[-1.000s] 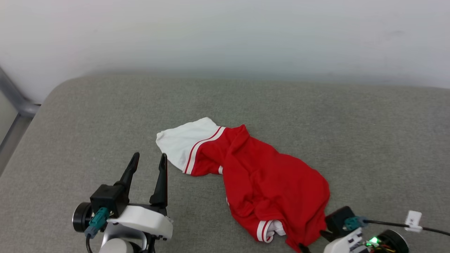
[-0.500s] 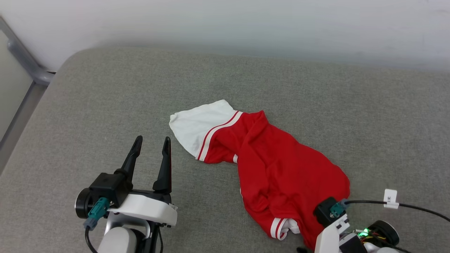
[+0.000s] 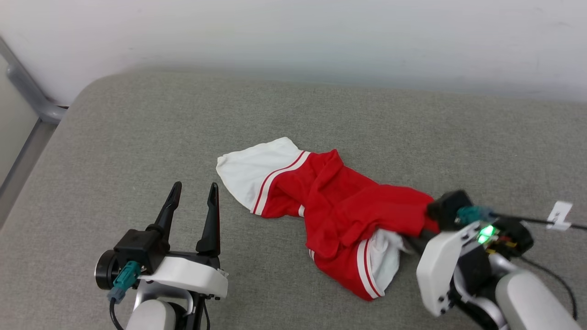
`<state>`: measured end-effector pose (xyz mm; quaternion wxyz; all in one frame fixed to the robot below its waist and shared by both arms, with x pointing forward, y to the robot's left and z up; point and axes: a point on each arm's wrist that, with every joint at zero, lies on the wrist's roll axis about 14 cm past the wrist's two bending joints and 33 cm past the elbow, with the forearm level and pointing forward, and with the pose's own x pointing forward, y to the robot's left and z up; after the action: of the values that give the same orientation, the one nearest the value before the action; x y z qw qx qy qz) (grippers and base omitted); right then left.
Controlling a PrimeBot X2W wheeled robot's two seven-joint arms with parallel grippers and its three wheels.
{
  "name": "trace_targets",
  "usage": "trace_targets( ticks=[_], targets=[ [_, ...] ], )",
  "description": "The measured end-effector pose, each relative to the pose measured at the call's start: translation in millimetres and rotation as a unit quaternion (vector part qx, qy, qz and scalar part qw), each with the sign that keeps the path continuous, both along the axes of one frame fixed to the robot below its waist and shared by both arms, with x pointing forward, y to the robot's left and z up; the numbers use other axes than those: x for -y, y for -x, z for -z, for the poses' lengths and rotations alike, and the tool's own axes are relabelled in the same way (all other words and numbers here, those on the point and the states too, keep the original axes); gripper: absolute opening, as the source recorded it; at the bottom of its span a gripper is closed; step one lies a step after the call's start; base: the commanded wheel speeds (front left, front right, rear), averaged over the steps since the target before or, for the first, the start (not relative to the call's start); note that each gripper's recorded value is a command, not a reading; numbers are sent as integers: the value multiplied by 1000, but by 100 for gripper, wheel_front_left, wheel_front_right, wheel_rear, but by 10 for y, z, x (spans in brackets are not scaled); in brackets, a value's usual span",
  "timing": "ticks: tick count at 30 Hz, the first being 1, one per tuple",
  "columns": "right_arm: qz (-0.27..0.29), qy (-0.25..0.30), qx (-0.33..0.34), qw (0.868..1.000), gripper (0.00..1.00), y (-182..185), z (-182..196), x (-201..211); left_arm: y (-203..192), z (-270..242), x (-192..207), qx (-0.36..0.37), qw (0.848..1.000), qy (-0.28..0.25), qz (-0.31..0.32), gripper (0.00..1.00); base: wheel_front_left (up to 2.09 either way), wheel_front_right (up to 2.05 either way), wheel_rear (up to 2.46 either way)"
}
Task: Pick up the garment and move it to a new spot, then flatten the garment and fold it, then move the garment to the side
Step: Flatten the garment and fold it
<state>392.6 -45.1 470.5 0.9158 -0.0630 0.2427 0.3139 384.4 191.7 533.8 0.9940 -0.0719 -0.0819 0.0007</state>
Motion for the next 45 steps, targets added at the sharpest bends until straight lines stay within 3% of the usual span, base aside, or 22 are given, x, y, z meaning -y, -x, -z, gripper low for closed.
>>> trace_targets(
  ticks=[5, 9, 16, 22, 23, 24, 26, 33, 40, 45],
  targets=[
    [63, -18, 66, 996, 0, -427, -386, 259, -36, -3, 57, 2, 1000, 0, 9, 100, 0, 0, 0],
    [135, -28, 83, 987, 0, -817, -492, 642, -124, 6, 77, 1, 1000, 0, 14, 100, 0, 0, 0],
    [243, -32, 33, 969, 0, -1263, -106, 1293, -279, 179, 68, -21, 1000, 2, 16, 100, 0, 0, 0],
    [288, -47, -19, 956, 0, -1364, 444, 1457, -378, 352, 35, -42, 999, 3, 14, 100, 0, 0, 0],
    [290, -48, -22, 955, 6, -1367, 510, 1455, -387, 374, 29, -45, 999, 3, 13, 100, 0, 0, 0],
    [292, -51, -25, 955, 31, -1364, 569, 1437, -390, 399, 27, -49, 999, 3, 13, 100, 0, 0, 0],
    [287, -62, -16, 956, 100, -1370, 598, 1365, -397, 417, 24, -51, 999, 3, 12, 100, 0, 0, 0],
    [293, -123, 109, 942, 100, -1364, 161, 1360, -366, 347, 47, -43, 999, 0, 16, 100, 0, 0, 0],
    [290, -101, 215, 927, 100, -1015, -208, 1537, -230, 290, 84, -38, 999, -2, 19, 100, 0, 0, 0],
    [285, -76, 234, 926, 100, -690, -309, 1523, -151, 229, 125, -31, 999, -3, 24, 100, 0, 0, 0]
  ],
)
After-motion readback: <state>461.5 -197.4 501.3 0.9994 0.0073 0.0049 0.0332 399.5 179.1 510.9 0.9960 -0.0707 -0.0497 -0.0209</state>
